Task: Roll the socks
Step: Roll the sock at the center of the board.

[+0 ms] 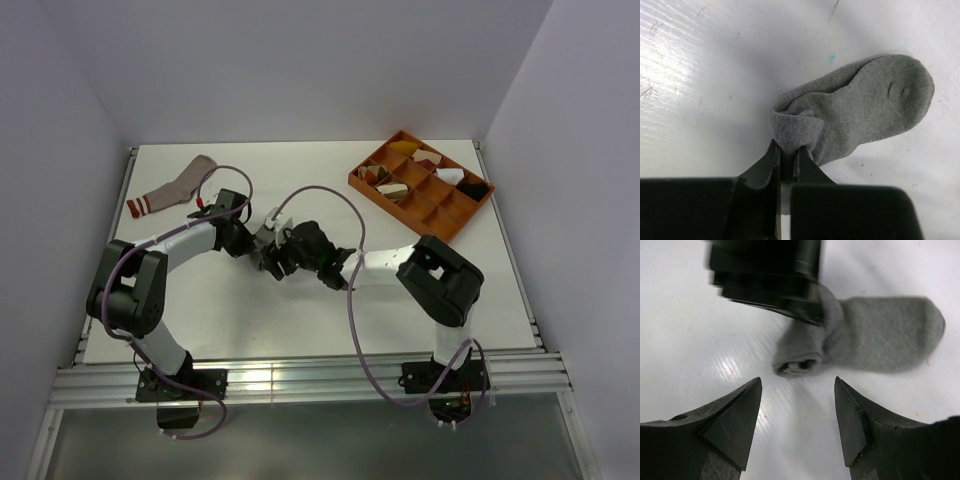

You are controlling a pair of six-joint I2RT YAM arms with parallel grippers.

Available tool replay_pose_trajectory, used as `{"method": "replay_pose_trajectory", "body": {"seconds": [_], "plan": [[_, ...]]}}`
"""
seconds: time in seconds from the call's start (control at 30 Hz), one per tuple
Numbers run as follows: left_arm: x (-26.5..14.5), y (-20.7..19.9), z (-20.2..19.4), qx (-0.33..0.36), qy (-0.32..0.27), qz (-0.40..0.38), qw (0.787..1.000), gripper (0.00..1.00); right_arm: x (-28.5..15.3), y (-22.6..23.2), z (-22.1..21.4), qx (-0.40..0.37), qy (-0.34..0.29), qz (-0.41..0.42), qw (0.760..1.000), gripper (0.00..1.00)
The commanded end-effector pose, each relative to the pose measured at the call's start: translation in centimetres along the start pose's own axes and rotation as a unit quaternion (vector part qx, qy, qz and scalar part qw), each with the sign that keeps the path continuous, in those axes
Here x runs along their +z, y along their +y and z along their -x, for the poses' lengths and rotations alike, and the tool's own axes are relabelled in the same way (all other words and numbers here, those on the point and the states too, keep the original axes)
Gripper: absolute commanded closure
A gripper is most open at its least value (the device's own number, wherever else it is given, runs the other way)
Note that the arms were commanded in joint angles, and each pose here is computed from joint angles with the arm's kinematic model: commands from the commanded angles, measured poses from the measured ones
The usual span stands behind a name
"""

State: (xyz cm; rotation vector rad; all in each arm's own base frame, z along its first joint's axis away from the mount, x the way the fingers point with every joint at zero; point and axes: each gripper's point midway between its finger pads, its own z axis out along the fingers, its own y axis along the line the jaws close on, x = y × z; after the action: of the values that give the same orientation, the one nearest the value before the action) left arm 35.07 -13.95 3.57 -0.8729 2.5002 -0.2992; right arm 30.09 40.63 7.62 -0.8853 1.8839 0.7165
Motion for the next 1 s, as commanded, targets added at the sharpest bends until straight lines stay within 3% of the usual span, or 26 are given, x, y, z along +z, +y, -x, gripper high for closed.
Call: {"method": "replay_pose_trajectory", "body": {"seconds": [0.0,0.4,0.8,0.9,0.93,0.97], "plan": [[0.7,4.4,-2.2,0.055,0.05,0.09,0.993,1.0,0.5,-0.4,3.3,-0.09,-0.07,-0.071,0.991,0.33],[0.7,4.0,-2.5,0.071,0.066,0.083,0.992,1.0,3.7,3.6,1.6,-0.213,-0.046,-0.103,0.971,0.3],[0.8,3.6,-3.1,0.076,0.08,0.069,0.992,0.99,5.8,1.9,-2.0,-0.276,0.007,-0.175,0.945,0.35],[0.7,3.2,-3.0,0.078,0.08,0.058,0.992,1.0,5.8,1.7,-2.7,-0.277,0.017,-0.177,0.944,0.49],[0.6,3.1,-3.1,0.078,0.081,0.054,0.992,1.0,5.8,1.6,-3.2,-0.275,0.024,-0.178,0.945,0.64],[0.5,2.9,-3.2,0.077,0.083,0.047,0.992,1.0,5.8,1.6,-3.4,-0.275,0.028,-0.179,0.944,0.71]]}}
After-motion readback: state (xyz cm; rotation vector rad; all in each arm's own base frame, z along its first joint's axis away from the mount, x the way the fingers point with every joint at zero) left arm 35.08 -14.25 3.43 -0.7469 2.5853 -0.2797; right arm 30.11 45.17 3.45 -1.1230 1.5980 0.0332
